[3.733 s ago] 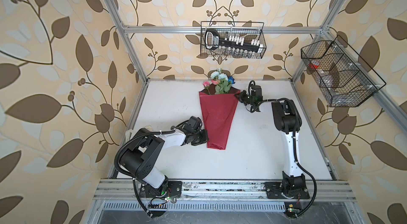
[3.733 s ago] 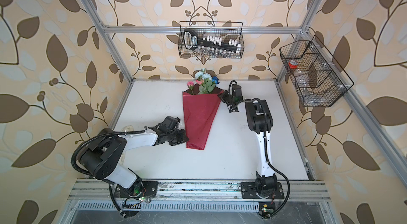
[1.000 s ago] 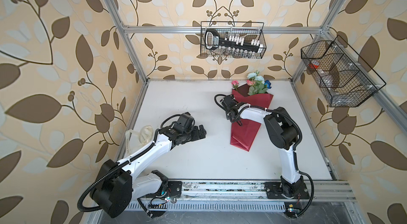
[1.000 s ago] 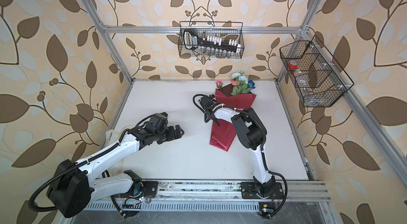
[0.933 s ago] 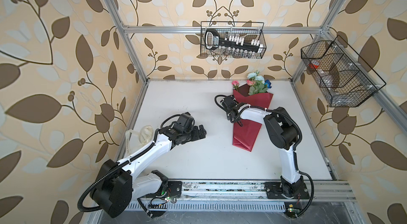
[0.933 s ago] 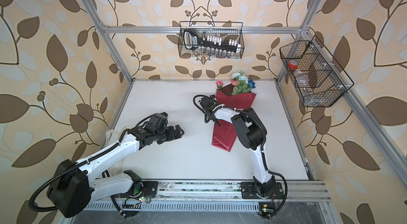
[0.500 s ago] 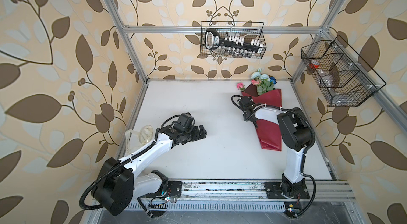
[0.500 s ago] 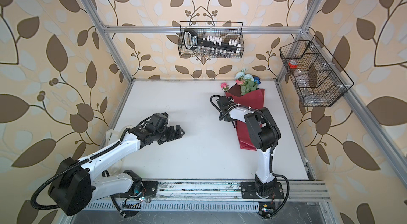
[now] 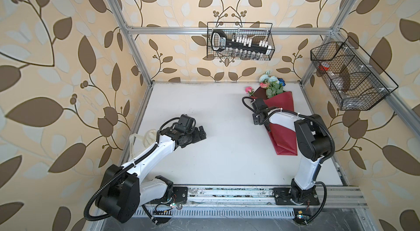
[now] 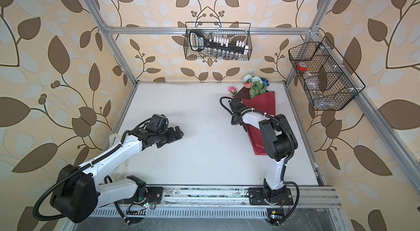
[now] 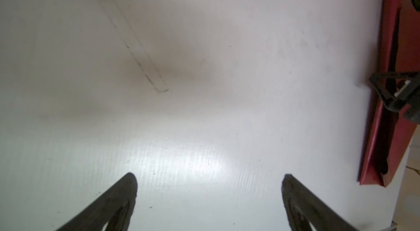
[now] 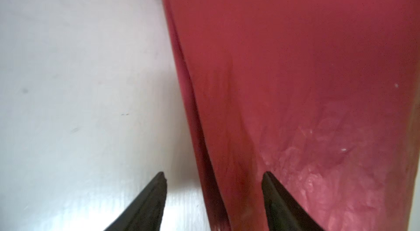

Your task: Tie the bouquet of fake flowers

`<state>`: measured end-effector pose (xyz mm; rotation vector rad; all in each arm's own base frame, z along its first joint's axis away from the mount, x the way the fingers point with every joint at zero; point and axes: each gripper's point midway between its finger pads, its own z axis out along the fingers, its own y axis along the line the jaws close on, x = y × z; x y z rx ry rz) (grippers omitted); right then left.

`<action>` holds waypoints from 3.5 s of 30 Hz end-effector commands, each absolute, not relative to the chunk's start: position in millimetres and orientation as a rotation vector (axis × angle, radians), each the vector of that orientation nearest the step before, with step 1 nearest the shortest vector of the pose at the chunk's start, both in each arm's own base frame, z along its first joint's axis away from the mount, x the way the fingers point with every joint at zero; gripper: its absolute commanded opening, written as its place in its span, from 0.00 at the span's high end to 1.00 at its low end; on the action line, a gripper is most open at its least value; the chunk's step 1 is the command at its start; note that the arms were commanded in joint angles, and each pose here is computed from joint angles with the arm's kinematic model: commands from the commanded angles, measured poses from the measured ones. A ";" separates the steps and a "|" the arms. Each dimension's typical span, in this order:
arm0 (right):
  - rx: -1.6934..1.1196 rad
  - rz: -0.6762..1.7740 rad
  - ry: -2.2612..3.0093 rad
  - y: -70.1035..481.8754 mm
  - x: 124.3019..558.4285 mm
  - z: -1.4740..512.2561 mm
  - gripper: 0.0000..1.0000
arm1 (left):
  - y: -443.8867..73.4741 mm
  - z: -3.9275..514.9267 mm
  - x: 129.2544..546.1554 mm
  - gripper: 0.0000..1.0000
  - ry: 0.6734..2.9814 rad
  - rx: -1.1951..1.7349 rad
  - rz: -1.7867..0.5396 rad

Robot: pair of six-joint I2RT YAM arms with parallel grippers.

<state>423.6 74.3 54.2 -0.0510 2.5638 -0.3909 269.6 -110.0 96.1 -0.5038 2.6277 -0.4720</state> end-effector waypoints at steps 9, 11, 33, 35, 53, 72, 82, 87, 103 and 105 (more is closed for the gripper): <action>-0.023 0.047 2.405 118.2 420.8 149.8 0.00 | 48.5 98.7 271.8 0.01 2.345 -1.217 -0.059; -0.015 0.092 2.379 121.4 418.3 159.2 0.01 | 73.4 98.5 275.8 0.01 2.247 -1.324 0.008; 0.142 0.119 2.203 99.3 397.9 212.1 0.00 | 148.7 27.3 286.1 0.17 2.204 -1.730 -0.071; 0.153 0.111 2.197 97.3 396.9 213.6 0.00 | 147.4 21.9 286.3 0.25 2.205 -1.739 -0.085; 0.273 0.194 2.163 92.5 392.6 214.4 0.00 | -64.1 5.1 337.9 0.87 2.575 -1.140 -0.578; -0.031 0.365 2.280 164.9 329.6 170.5 0.01 | -161.0 134.6 313.1 0.10 2.567 -0.508 -0.639; -0.321 0.339 2.339 276.5 285.2 137.1 0.06 | -1.9 104.9 299.5 0.07 2.364 -1.076 -0.508; -0.438 0.243 2.387 320.1 277.9 113.5 0.19 | 7.0 77.1 322.3 0.14 2.382 -1.170 -0.578; -0.471 -0.116 2.420 313.2 325.8 86.0 0.20 | 24.2 7.4 341.3 0.52 2.497 -1.354 -0.477; -0.484 -0.061 2.456 311.2 329.3 80.7 0.20 | 23.3 4.0 345.2 0.62 2.493 -1.358 -0.497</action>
